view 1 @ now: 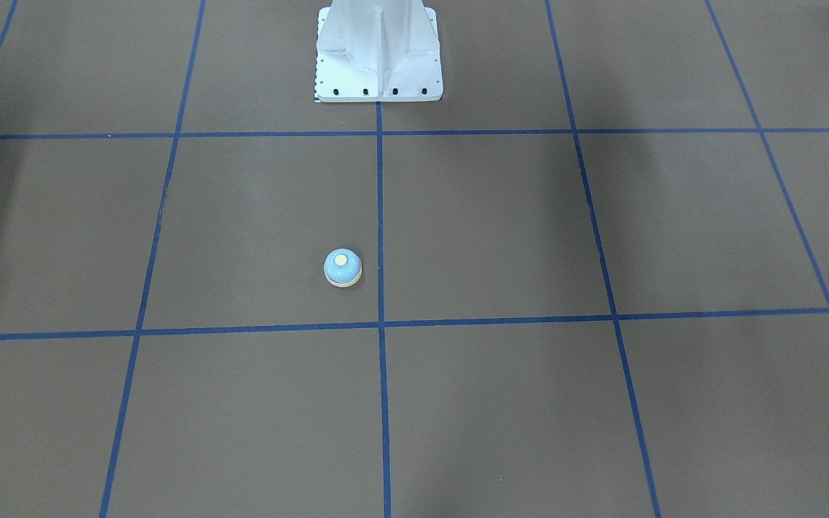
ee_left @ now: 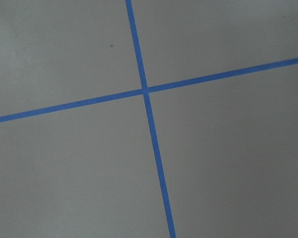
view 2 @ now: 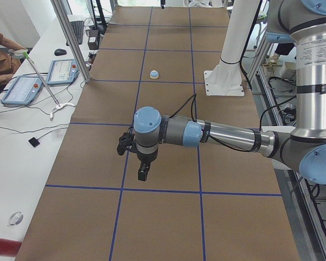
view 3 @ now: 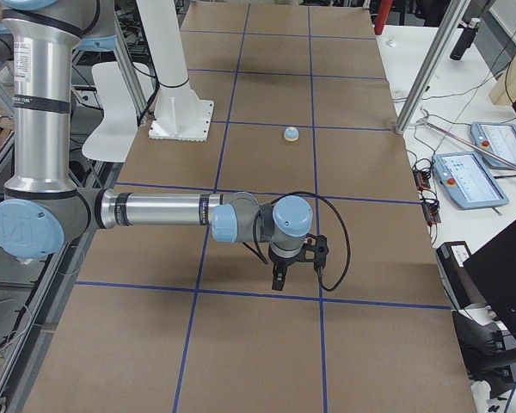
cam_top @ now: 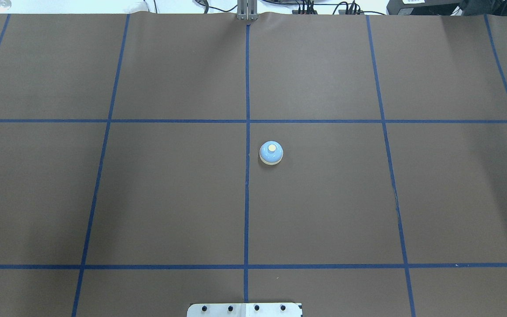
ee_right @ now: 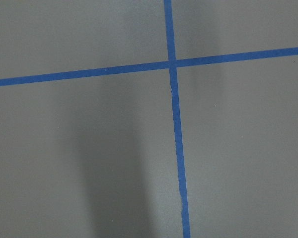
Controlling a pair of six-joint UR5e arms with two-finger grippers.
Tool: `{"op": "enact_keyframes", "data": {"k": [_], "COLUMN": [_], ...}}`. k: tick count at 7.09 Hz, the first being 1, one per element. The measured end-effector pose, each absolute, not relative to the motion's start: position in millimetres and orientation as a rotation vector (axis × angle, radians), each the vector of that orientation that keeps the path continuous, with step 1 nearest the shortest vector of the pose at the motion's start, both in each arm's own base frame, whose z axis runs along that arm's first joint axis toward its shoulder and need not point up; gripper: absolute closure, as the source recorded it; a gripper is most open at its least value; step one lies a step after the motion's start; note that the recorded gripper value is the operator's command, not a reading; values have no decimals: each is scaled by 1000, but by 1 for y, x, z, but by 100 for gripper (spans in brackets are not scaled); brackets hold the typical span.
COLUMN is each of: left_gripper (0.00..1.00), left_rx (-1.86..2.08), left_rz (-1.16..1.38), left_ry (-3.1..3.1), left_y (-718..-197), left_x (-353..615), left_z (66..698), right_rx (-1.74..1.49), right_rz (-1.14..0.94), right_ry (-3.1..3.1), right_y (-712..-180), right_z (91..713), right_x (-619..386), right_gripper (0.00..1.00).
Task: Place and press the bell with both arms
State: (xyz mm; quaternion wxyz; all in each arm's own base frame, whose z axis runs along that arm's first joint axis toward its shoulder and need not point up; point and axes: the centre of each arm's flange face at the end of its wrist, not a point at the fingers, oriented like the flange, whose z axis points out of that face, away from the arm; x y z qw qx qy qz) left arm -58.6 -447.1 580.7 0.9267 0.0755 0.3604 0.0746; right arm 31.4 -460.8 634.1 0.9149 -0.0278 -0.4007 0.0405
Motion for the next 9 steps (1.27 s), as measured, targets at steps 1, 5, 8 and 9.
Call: {"op": "enact_keyframes", "data": {"k": [1, 5, 8, 9], "left_gripper": [0, 0, 0, 0], "left_rx": [156, 159, 161, 160], "left_rz": [154, 156, 157, 156], "left_ry": [738, 738, 737, 737], "left_y": [-447, -448, -449, -449], "left_x": [-58, -58, -58, -58], "left_z": [580, 579, 578, 579], "right_rx": [-47, -40, -42, -43], "right_rz": [81, 84, 88, 88], "right_ry": [-822, -818, -817, -816], "right_y": [-464, -464, -462, -462], "right_z": [629, 626, 628, 628], "right_x": [32, 35, 36, 36], "right_gripper": [0, 0, 0, 0]}}
